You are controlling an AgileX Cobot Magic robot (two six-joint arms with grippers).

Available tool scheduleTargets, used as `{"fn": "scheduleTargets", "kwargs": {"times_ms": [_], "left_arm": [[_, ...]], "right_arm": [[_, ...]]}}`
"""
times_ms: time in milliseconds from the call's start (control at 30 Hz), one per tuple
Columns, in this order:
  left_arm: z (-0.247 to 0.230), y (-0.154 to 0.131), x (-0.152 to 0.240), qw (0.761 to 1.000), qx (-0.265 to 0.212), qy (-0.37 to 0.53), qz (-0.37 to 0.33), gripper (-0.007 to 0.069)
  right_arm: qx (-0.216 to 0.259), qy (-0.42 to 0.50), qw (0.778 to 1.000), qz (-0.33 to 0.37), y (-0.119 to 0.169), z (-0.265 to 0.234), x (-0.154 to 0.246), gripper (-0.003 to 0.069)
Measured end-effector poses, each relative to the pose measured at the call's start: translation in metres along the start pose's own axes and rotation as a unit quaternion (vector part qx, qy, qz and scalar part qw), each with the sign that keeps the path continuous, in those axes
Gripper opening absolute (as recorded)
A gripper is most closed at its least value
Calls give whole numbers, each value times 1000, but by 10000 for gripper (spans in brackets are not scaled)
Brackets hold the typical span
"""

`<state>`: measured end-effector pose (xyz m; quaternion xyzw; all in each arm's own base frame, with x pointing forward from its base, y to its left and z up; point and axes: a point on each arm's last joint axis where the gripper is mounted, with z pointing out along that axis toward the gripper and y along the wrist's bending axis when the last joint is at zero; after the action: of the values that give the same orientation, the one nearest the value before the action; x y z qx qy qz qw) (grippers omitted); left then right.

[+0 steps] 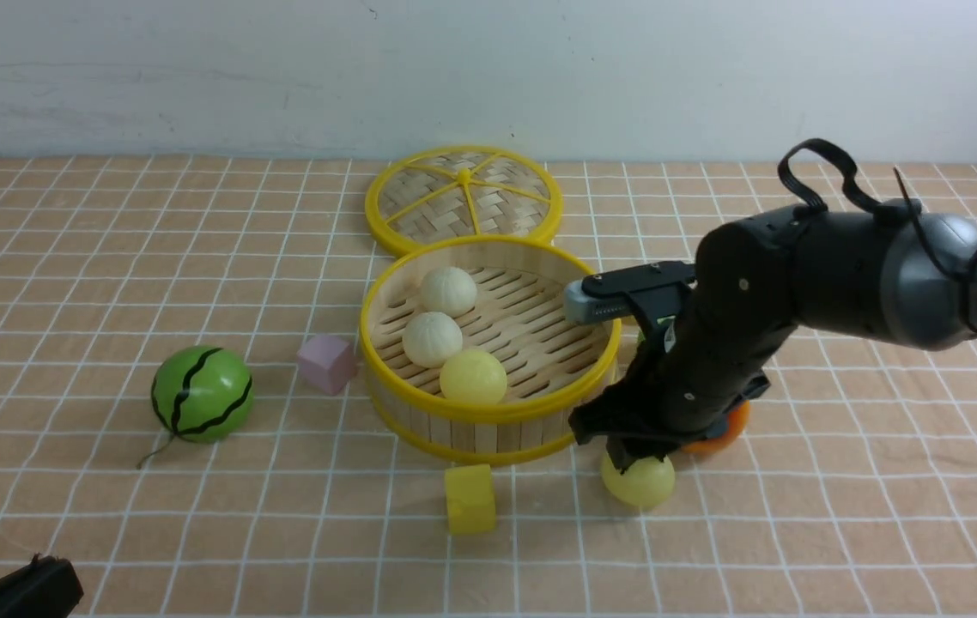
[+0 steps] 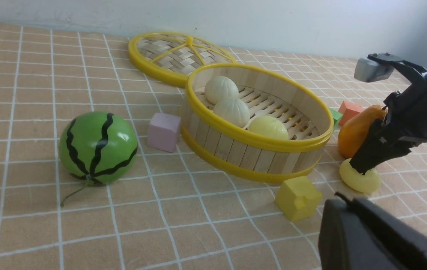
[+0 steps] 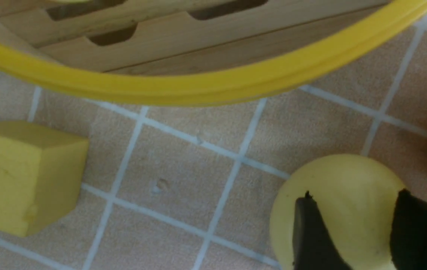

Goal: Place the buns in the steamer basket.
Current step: Use the right arm to grab a steamed stuffed bun, then use the right arm to put the steamed stuffed bun into the steamer

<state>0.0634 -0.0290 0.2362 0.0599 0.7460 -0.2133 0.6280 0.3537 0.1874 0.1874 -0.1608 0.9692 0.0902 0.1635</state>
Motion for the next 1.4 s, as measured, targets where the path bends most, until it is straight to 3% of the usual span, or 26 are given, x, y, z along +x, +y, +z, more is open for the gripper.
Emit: {"fn": "scheduleTargets", "kwargs": {"times_ms": [200, 333, 433, 600, 833, 1167, 1300, 1400], "left_arm": [[0, 0, 0, 1000, 0, 0, 0, 11], [0, 0, 0, 1000, 0, 0, 0, 17], [0, 0, 0, 1000, 0, 0, 0, 18], [0, 0, 0, 1000, 0, 0, 0, 22], [0, 0, 0, 1000, 0, 0, 0, 29], [0, 0, 0, 1000, 0, 0, 0, 39], [0, 0, 0, 1000, 0, 0, 0, 42], [0, 0, 0, 1000, 0, 0, 0, 48]], "right_arm": [[1, 3, 1000, -5, -1, 4, 0, 196], [0, 5, 1000, -20, 0, -2, 1, 37], [-2, 6, 1000, -31, 1, -15, 2, 3], [-10, -20, 999, -37, 5, -52, 0, 2], [-41, -131, 988, -75, 28, -90, -38, 8], [-17, -122, 988, -90, 24, -28, -79, 22], [-11, -105, 990, -93, 21, -9, -78, 53], [-5, -93, 991, -97, 20, 2, -77, 121]]}}
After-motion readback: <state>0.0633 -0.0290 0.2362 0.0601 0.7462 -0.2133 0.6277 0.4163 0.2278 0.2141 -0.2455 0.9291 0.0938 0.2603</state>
